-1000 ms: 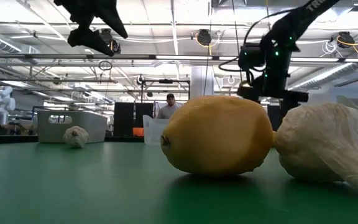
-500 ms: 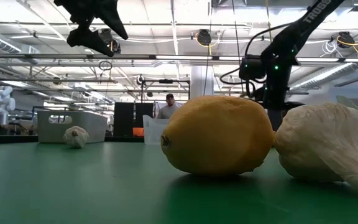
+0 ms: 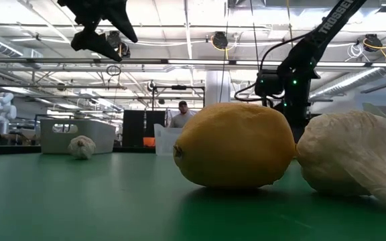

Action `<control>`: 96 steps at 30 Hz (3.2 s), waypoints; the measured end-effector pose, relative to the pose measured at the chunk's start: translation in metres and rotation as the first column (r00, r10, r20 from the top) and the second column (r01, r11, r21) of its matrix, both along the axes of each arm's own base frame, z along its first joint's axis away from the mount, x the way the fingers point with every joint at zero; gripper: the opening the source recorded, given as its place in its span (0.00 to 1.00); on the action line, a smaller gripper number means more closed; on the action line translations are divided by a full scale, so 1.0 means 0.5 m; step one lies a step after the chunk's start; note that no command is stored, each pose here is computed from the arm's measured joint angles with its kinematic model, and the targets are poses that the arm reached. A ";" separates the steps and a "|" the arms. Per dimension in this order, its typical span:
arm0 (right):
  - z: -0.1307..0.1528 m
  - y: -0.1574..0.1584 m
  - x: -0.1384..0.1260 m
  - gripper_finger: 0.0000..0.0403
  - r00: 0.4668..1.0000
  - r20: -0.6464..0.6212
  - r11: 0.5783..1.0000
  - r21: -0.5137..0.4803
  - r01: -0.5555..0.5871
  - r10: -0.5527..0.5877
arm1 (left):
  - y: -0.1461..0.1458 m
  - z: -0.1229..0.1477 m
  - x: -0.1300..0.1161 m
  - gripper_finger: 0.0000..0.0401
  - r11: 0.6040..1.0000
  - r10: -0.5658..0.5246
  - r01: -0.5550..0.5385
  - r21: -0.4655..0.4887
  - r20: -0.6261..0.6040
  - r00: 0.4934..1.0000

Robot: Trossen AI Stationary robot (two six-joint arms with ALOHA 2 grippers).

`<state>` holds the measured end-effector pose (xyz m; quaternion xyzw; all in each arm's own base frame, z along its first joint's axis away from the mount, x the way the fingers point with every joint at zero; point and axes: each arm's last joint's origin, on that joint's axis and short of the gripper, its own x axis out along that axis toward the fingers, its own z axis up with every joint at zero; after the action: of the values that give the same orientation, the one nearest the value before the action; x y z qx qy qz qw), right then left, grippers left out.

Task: Sort produce into baskets
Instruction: Put the yellow lemon into the gray bin

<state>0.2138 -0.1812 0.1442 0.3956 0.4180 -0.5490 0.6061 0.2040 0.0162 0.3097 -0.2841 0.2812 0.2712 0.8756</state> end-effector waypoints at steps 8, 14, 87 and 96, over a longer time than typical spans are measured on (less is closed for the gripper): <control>0.007 0.008 0.006 0.39 0.998 0.018 0.998 0.009 -0.056 0.055 | 0.000 0.000 0.000 0.84 1.000 -0.001 0.001 -0.001 -0.001 1.000; 0.067 0.031 0.014 0.40 0.983 0.127 0.991 -0.008 -0.132 0.132 | 0.000 0.005 -0.007 0.84 1.000 -0.007 0.007 0.005 0.012 1.000; 0.280 0.435 0.153 0.41 0.067 0.825 0.523 -0.291 -0.802 0.561 | -0.151 -0.081 0.284 0.61 0.291 -0.848 0.483 0.826 -0.011 0.530; 0.285 0.433 0.154 0.51 0.017 0.802 0.502 -0.357 -0.788 0.597 | -0.151 -0.065 0.274 0.51 0.394 -0.798 0.452 0.800 0.055 0.600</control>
<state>0.2910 0.0355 0.2868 0.4079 0.2375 0.1475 0.8691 0.3408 -0.0592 0.2773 0.1616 0.0365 -0.0752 0.9833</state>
